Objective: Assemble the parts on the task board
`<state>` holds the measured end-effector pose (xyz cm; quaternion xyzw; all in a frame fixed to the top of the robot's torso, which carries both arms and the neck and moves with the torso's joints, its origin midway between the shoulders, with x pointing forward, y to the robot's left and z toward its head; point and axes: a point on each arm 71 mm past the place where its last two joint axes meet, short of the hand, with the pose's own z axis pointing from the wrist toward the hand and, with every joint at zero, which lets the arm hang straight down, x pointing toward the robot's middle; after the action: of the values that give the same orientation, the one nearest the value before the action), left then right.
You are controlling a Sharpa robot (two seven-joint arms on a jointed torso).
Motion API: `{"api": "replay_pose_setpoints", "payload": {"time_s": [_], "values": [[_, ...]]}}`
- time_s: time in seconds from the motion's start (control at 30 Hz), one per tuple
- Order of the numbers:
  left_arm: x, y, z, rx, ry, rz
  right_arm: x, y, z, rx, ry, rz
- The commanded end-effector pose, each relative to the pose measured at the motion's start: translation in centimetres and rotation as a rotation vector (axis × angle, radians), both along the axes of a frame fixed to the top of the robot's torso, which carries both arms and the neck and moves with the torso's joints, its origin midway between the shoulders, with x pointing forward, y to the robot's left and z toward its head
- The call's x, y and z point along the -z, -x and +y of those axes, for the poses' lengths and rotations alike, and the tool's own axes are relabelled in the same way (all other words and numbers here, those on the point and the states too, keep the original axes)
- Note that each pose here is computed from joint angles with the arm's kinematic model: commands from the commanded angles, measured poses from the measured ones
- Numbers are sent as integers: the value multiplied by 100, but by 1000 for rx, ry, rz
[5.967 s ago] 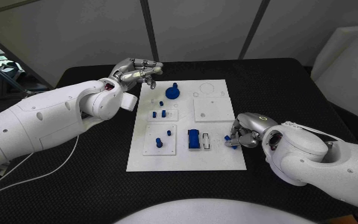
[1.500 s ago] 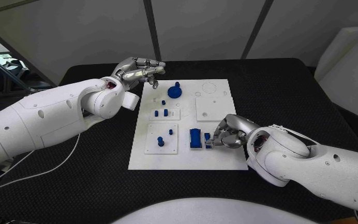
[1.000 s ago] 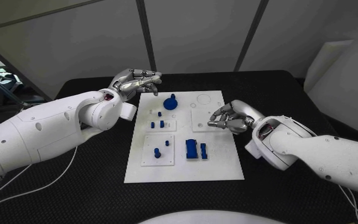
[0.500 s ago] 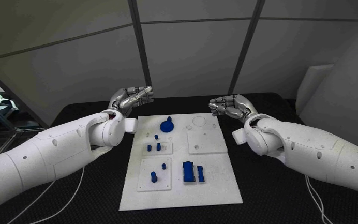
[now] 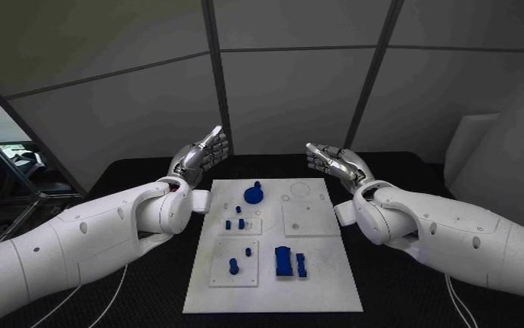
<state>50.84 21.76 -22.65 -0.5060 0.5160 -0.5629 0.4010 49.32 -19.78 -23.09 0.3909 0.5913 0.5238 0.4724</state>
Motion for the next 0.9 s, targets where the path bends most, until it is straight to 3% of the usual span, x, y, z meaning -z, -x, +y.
{"api": "replay_pose_setpoints", "payload": {"time_s": [0.03,0.23,0.37,0.9], "values": [[-20,136,-62,-103,-82,-43,-44,106,-24,160,-99,-12],[-18,353,-192,-138,-122,-52,-63,266,37,218,-148,9],[-22,437,-237,-151,-137,-56,-67,312,52,234,-158,17],[-23,466,-252,-155,-142,-58,-67,315,53,235,-159,17]]}}
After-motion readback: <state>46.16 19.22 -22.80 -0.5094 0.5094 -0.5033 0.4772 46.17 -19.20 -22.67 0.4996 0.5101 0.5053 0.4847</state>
